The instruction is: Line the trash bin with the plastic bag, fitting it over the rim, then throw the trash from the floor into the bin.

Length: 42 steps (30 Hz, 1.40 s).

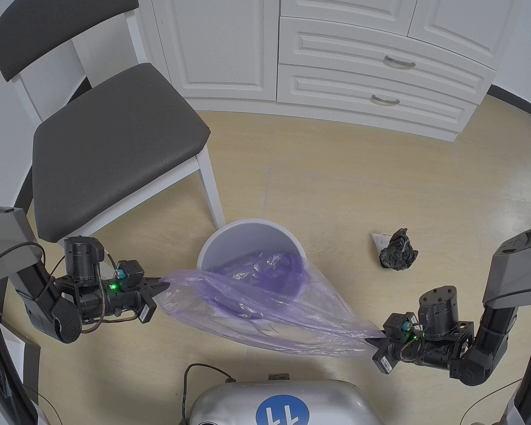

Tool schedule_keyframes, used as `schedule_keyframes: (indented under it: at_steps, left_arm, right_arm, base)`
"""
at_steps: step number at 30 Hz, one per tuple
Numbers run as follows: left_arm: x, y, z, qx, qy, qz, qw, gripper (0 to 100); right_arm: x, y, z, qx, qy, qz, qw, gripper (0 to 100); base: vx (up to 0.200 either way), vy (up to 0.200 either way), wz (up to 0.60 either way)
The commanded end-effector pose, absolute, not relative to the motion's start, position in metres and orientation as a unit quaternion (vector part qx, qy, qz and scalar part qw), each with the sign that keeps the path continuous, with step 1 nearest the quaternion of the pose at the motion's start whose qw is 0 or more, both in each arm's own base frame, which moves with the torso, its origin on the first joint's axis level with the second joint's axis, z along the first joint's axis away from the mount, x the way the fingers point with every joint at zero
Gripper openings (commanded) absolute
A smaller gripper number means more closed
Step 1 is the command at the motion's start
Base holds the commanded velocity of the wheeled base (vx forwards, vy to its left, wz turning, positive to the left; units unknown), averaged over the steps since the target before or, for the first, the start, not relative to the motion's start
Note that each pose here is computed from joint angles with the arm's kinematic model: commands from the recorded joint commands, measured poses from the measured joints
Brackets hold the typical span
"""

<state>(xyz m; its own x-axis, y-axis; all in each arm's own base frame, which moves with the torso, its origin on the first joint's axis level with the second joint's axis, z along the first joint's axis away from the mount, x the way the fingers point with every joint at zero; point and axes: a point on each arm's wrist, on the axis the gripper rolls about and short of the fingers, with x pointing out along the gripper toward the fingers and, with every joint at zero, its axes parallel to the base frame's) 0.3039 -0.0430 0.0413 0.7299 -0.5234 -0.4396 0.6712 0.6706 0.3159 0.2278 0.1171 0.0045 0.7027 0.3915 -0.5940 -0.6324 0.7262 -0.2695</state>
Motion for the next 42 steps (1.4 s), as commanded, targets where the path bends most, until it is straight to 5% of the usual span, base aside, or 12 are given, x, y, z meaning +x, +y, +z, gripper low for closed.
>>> schedule_keyframes:
  at_steps: [1, 6, 14, 21, 31, 42]
  left_arm:
    - [0.308, -0.044, 0.025, 0.235, 0.177, -0.339, 0.893, 0]
    - [0.319, -0.046, 0.016, 0.232, 0.182, -0.335, 0.895, 0]
    - [0.349, -0.054, 0.025, 0.174, 0.139, -0.253, 0.941, 0]
    - [0.364, -0.064, 0.022, 0.157, 0.096, -0.220, 0.958, 0]
    - [0.362, -0.066, 0.023, 0.153, 0.092, -0.219, 0.959, 0]
    - [0.348, -0.059, 0.012, 0.176, 0.122, -0.239, 0.947, 0]
  right_arm:
    - [0.230, 0.119, -0.006, -0.236, 0.273, 0.289, 0.887, 0]
    - [0.239, 0.123, -0.013, -0.234, 0.271, 0.285, 0.889, 0]
    - [0.269, 0.137, -0.004, -0.167, 0.231, 0.244, 0.927, 0]
    - [0.294, 0.152, -0.015, -0.122, 0.137, 0.211, 0.960, 0]
    - [0.302, 0.158, -0.018, -0.099, 0.132, 0.206, 0.964, 0]
    - [0.297, 0.141, -0.038, -0.165, 0.167, 0.184, 0.955, 0]
  base:
    - [0.000, 0.000, 0.00]
    - [0.000, 0.000, 0.00]
    - [0.000, 0.000, 0.00]
    - [0.000, 0.000, 0.00]
    - [0.000, 0.000, 0.00]
    - [0.000, 0.000, 0.00]
